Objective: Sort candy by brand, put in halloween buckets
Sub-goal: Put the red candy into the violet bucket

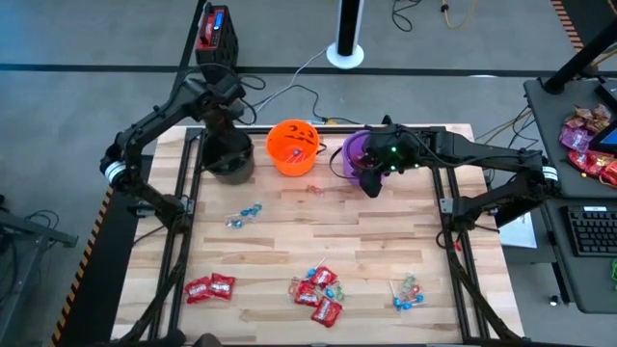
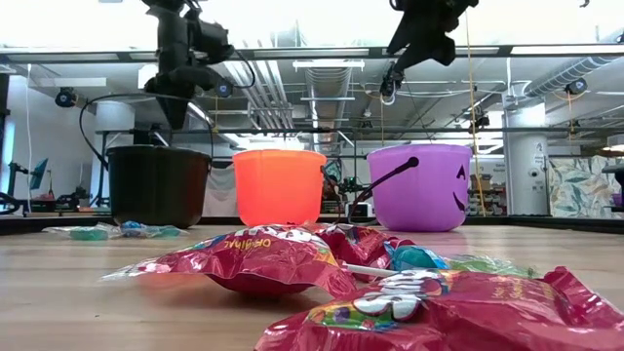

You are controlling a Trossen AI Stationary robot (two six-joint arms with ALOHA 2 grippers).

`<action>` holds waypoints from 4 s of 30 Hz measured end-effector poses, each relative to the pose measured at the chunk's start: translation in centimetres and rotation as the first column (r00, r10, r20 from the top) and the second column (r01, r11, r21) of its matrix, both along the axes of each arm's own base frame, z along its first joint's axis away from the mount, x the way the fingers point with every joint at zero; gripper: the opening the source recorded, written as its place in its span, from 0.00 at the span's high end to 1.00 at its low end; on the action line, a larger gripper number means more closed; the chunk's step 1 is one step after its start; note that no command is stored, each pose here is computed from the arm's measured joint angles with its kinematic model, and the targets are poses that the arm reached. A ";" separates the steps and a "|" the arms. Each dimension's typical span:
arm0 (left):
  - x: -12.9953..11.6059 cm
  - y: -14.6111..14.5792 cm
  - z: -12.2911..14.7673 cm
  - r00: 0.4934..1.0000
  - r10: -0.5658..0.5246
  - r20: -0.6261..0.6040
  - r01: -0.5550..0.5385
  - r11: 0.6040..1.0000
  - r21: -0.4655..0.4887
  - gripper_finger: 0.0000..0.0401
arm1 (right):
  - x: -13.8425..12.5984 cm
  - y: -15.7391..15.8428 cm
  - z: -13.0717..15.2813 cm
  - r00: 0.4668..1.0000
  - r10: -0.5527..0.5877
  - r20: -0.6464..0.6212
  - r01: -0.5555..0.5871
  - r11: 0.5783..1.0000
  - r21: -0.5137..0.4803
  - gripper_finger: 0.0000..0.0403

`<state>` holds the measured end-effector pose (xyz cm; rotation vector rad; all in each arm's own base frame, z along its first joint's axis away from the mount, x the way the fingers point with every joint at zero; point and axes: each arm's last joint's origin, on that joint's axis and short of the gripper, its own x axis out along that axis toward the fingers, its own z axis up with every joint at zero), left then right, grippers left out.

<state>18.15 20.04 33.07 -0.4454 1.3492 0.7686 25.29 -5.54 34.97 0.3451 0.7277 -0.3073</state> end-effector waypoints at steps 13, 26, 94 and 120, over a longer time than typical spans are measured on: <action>5.4 -12.6 8.4 0.778 -0.326 0.537 0.197 0.938 0.284 0.86 | 2.3 7.5 -3.0 0.927 0.361 -0.096 -0.339 0.921 0.194 0.52; 5.7 -22.8 8.7 0.631 -0.609 0.480 0.476 0.793 0.380 0.86 | 8.7 18.3 -12.8 0.888 0.411 -0.207 -0.380 0.908 0.175 0.52; 3.5 -26.9 8.1 0.662 -0.605 0.443 0.465 0.794 0.391 0.86 | 11.6 16.7 -16.5 0.920 0.315 -0.234 -0.295 0.948 0.118 0.64; 3.9 -27.0 6.7 0.626 -0.706 0.330 0.559 0.702 0.441 0.86 | 11.5 16.2 -17.5 0.938 0.175 -0.299 -0.142 0.981 0.129 0.88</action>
